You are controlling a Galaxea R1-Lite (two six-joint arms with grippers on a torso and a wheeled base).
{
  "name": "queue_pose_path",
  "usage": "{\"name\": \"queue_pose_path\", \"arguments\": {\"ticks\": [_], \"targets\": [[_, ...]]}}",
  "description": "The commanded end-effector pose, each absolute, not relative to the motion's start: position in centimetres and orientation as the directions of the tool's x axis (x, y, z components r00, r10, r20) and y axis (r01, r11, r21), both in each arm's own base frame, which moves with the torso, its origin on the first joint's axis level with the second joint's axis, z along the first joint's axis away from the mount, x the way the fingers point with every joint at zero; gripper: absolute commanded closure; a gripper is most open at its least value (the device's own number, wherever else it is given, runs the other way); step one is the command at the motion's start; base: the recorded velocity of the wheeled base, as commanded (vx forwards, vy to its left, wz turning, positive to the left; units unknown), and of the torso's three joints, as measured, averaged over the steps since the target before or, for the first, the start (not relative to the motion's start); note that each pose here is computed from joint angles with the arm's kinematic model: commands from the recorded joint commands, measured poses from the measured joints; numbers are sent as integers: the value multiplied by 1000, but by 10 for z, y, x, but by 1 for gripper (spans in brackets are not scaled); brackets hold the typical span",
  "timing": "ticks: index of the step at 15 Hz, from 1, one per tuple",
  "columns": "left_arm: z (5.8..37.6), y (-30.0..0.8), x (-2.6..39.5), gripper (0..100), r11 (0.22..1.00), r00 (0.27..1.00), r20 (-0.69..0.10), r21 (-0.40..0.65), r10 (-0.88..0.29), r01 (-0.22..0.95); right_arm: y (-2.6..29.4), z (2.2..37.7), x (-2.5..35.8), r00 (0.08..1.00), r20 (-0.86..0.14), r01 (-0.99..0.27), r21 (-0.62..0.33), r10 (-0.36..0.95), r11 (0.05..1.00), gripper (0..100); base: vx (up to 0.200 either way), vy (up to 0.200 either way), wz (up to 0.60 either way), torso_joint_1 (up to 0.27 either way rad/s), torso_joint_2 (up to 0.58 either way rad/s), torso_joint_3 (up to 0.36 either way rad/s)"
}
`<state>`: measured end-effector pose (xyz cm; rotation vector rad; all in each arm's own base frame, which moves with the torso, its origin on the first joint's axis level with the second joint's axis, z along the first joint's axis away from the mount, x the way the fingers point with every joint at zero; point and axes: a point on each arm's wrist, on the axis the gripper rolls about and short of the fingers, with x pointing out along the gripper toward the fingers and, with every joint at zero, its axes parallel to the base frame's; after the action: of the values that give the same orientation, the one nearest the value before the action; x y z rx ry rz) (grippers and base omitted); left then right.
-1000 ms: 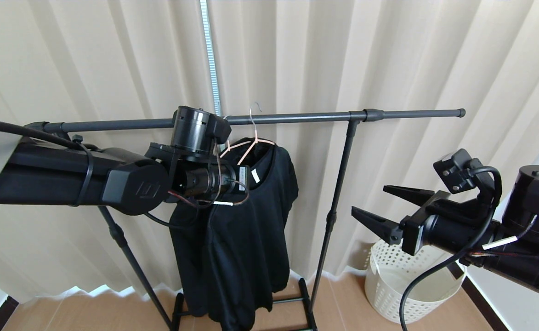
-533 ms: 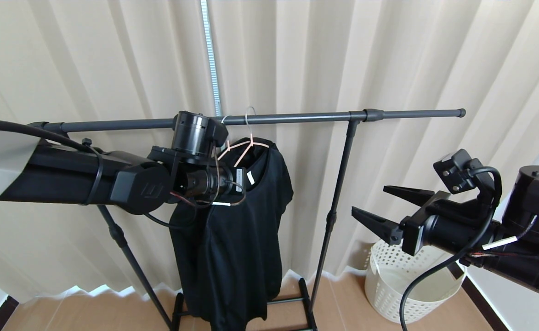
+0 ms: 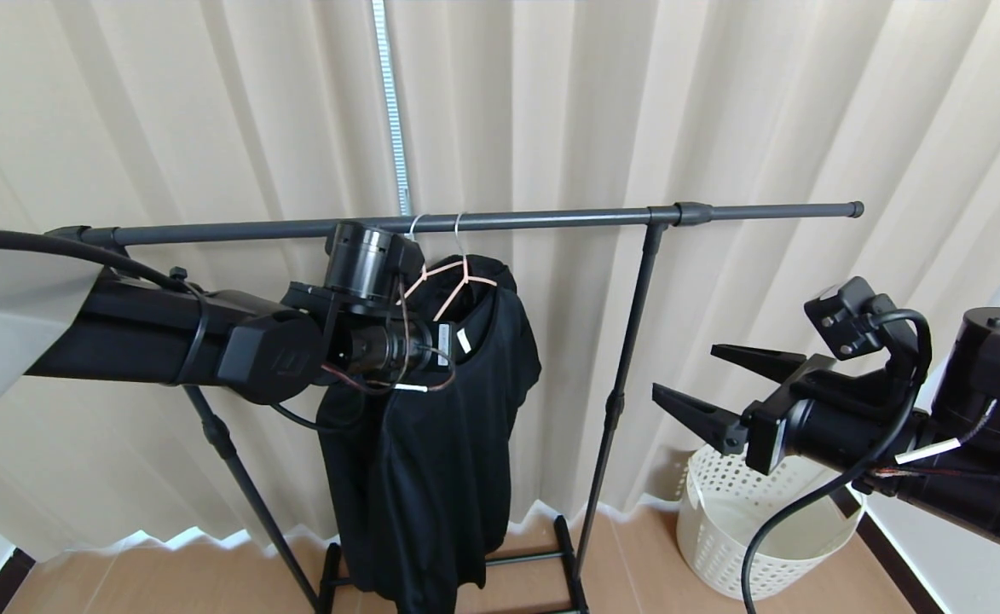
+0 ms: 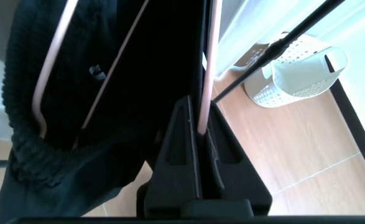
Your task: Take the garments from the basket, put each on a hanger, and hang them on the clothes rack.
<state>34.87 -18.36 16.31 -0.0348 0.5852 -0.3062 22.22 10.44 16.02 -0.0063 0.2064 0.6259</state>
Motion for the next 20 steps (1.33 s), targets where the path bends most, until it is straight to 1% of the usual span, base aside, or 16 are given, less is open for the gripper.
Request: {"name": "queue_pose_path", "arguments": {"ticks": [1,20], "targets": [[160,-184,349,100,955,786,-546,-117,-290,272,104,161,222,790,-192,-583,56,582,811,0,0,0,0,0,0,0],[160,-181,350,100,957,790,-543,-113,-285,267,104,162,222,791,-186,-583,55,582,810,0,0,0,0,0,0,0]]}}
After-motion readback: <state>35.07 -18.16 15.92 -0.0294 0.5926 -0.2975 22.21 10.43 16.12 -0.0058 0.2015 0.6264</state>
